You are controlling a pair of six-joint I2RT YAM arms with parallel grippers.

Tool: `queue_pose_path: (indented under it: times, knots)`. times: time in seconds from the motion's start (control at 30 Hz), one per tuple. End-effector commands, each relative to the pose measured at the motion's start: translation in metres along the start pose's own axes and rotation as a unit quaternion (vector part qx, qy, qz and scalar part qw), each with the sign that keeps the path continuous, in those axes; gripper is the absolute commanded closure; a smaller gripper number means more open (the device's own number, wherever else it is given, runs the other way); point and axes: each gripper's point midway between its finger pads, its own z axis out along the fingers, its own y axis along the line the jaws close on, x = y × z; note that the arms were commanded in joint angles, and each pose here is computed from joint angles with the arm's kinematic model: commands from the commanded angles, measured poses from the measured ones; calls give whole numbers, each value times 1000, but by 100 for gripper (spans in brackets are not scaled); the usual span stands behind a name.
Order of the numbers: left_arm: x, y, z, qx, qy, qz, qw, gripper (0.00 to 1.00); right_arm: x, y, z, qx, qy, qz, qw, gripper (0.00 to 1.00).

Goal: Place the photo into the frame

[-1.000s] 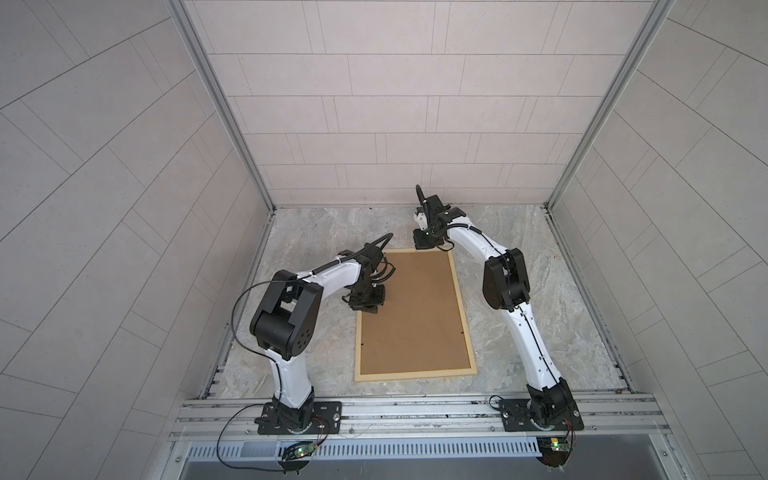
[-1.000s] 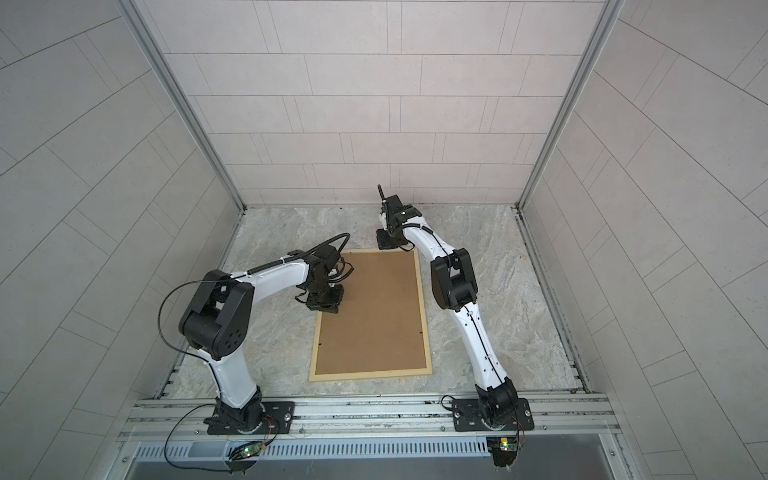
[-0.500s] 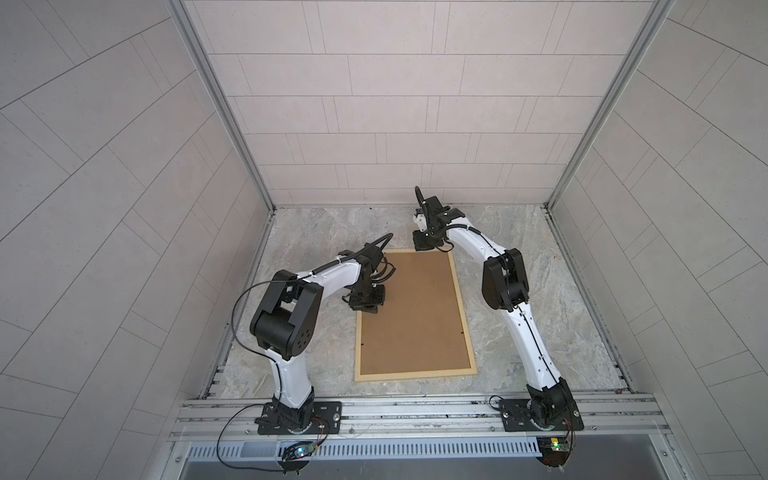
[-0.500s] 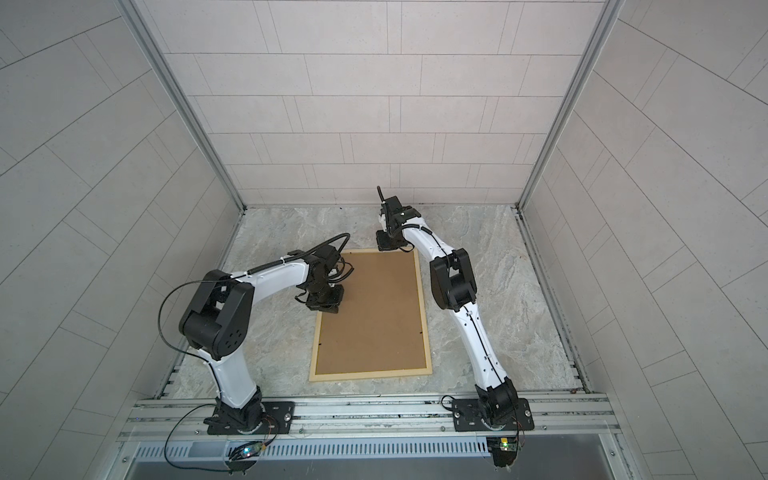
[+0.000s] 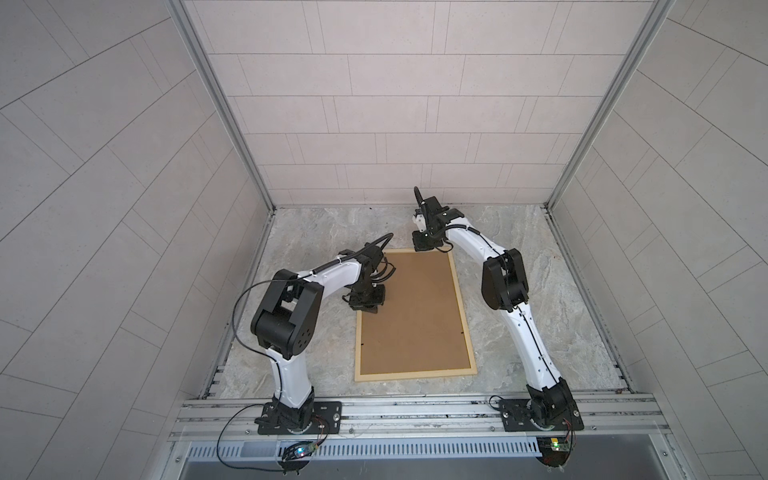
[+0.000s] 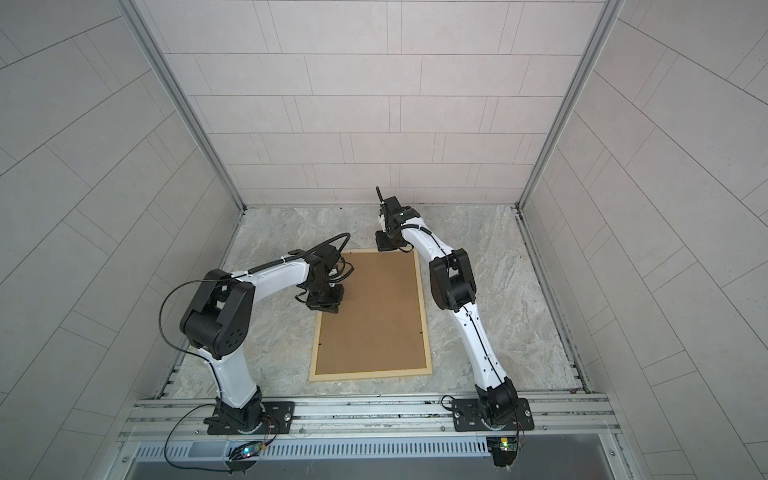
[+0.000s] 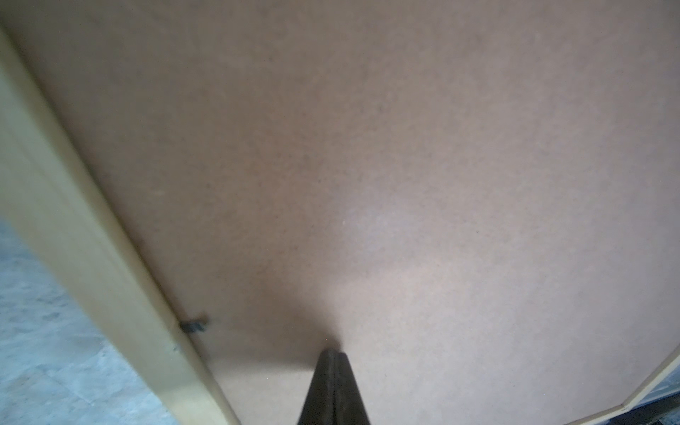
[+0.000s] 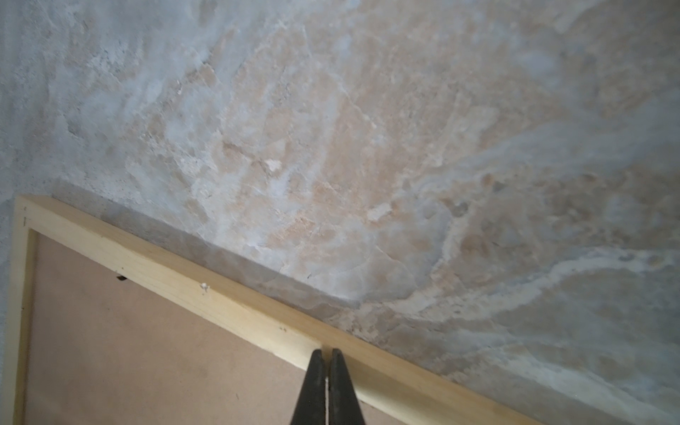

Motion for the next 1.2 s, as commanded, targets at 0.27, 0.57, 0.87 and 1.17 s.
queue_pose_path:
  times: [0.27,0.57,0.87,1.17]
  knots:
    - [1,7,9,-11,15,-2,1000,98,40,-1,6,13,71,-7,997,100]
    - [2,7,9,-12,16,-3,1000,98,48,0,5,20,84,-6,996,100]
    - [2,7,8,-10,14,-2,1000,98,54,-10,10,32,90,5,995,100]
    - [1,6,8,-8,15,-2,1000,98,41,-3,0,18,67,3,998,100]
